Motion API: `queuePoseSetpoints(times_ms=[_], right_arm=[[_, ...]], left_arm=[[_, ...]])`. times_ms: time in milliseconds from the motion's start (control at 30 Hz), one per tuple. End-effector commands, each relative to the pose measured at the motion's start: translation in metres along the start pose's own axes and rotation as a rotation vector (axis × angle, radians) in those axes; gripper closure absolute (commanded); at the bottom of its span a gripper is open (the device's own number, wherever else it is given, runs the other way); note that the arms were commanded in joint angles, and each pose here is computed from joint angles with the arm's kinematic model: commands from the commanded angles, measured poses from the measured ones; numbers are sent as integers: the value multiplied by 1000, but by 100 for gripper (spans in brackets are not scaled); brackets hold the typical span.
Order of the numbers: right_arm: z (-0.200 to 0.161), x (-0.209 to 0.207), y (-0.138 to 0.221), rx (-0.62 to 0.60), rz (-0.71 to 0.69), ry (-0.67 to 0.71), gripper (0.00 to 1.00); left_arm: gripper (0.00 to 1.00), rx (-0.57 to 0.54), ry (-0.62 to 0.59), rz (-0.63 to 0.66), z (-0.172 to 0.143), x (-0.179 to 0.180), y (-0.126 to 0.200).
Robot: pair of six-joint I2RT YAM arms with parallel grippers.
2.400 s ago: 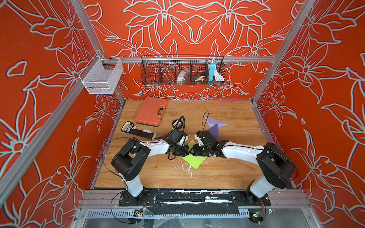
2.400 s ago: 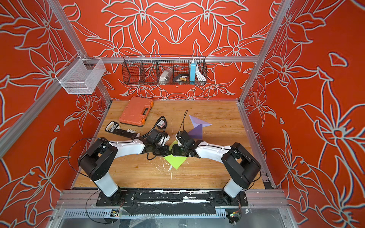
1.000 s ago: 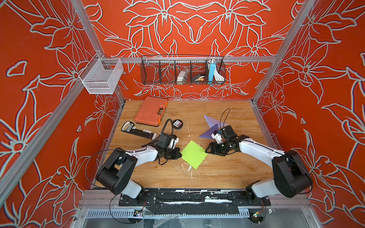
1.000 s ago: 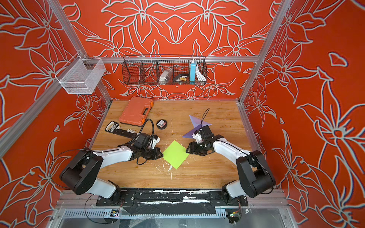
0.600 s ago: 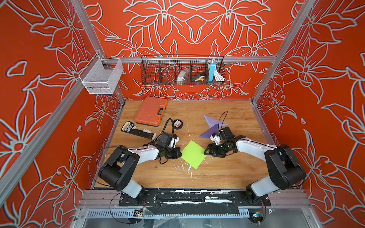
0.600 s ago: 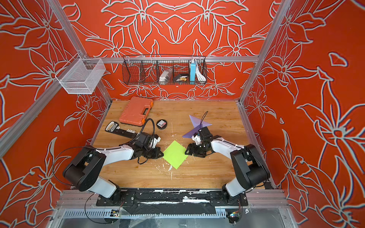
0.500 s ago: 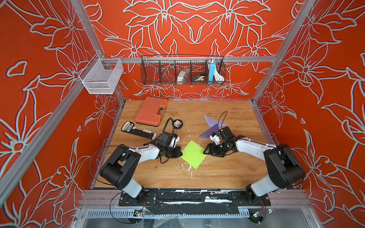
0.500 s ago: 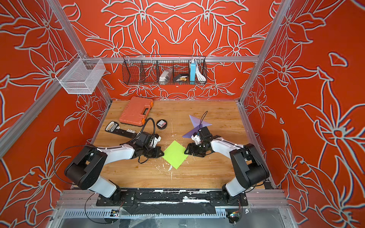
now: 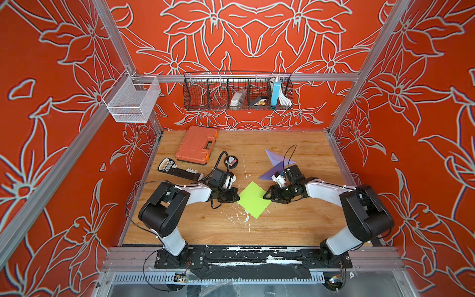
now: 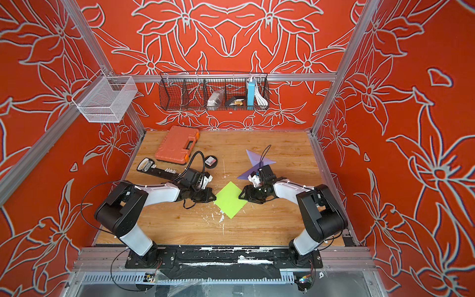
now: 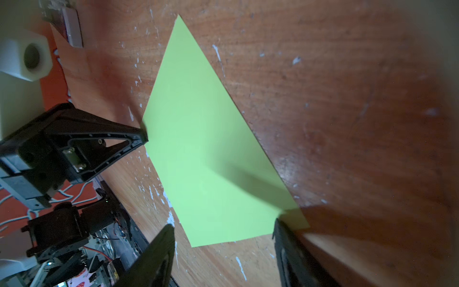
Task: Fold the square paper diagonally
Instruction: Fold the paper at the center of the board.
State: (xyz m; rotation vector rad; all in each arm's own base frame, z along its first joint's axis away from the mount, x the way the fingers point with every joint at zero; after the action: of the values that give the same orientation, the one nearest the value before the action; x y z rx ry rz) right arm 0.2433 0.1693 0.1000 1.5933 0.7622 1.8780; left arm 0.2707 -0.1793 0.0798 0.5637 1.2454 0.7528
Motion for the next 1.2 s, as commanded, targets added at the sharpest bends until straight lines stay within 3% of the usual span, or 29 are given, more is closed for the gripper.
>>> queuePoseSetpoints(times_ms=[0,467,667,1033,1167], right_arm=[[-4,-5,-5,0,14,-49,28],[13,30,-27,-66,129,-8,16],[18,51,-36,-50,135,30,15],[15,60,-33,-27,-86,47,16],[16,65,-28,-40,-65,57,17]], left_arm=[[99,84,50,78,-16,20,-10],[99,96,56,90,-17,22,-12],[99,96,56,93,-17,22,-11],[99,84,50,102,-17,22,-9],[99,88,53,103,-18,22,-9]])
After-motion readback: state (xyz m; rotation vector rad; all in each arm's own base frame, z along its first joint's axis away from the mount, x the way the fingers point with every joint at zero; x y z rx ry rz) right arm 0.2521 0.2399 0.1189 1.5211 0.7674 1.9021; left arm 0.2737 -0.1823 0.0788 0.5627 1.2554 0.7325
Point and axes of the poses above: each gripper's point midway between its finger pads, its own y axis back along the fingers, its own x axis along the line the jaws close on, z = x × y, the point moved 8 cm from there along y, back along the fingers, and after that the axes turned 3 degrees about y, right-handed, at the moved point
